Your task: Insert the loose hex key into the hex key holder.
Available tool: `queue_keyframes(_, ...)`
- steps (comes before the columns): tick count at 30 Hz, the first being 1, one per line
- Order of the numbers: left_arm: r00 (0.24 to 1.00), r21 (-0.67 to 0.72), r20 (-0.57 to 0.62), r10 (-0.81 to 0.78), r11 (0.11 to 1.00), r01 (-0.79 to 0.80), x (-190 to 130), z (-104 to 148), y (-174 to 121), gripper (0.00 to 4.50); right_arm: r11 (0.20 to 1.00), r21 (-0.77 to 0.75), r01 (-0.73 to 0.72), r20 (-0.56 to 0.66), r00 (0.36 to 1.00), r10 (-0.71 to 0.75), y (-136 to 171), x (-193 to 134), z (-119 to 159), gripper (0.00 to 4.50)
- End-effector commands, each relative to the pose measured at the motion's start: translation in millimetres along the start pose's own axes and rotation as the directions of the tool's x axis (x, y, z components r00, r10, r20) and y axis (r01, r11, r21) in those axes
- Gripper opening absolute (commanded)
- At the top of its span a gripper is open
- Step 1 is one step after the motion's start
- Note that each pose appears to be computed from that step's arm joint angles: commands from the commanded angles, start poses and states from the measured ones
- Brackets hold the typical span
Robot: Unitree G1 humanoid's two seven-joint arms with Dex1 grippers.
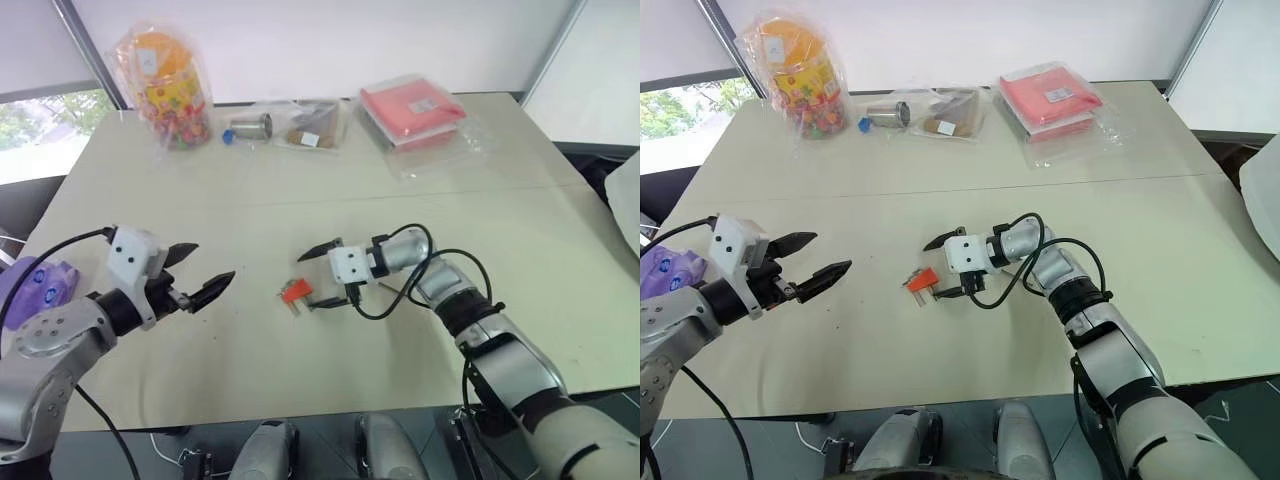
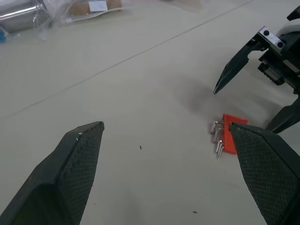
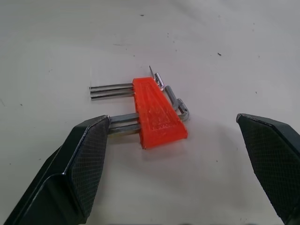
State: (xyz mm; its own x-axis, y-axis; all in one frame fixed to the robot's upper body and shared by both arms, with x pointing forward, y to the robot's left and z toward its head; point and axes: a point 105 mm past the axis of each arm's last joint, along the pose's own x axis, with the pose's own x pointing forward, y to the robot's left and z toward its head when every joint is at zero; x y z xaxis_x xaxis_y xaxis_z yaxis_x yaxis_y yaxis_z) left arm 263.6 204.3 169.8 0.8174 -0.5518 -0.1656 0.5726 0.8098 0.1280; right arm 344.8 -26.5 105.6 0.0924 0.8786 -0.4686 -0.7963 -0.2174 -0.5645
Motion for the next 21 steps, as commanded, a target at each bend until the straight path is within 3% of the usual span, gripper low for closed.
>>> queue_keyframes(1, 0.999, 0.040, 0.035, 0.009, 0.999, -0.010, -3.3, 10.1, -2.8, 4.44, 1.000, -0.022, 0.000, 0.007, 1.000, 0.000, -1.5, 5.9, 3.1, 4.50)
queue_keyframes(12, 1.000, 0.045, 0.027, 0.001, 0.999, -0.002, -2.2, 6.8, -3.2, 4.44, 0.999, -0.033, 0.029, 0.013, 0.999, -0.029, -15.3, -8.1, 10.5, 4.50)
queue_keyframes(21, 1.000, 0.060, 0.026, -0.012, 0.998, 0.011, 0.0, 4.5, -1.9, 4.44, 0.999, -0.041, 0.028, -0.030, 0.999, -0.030, -11.1, -7.4, 0.1, 4.50)
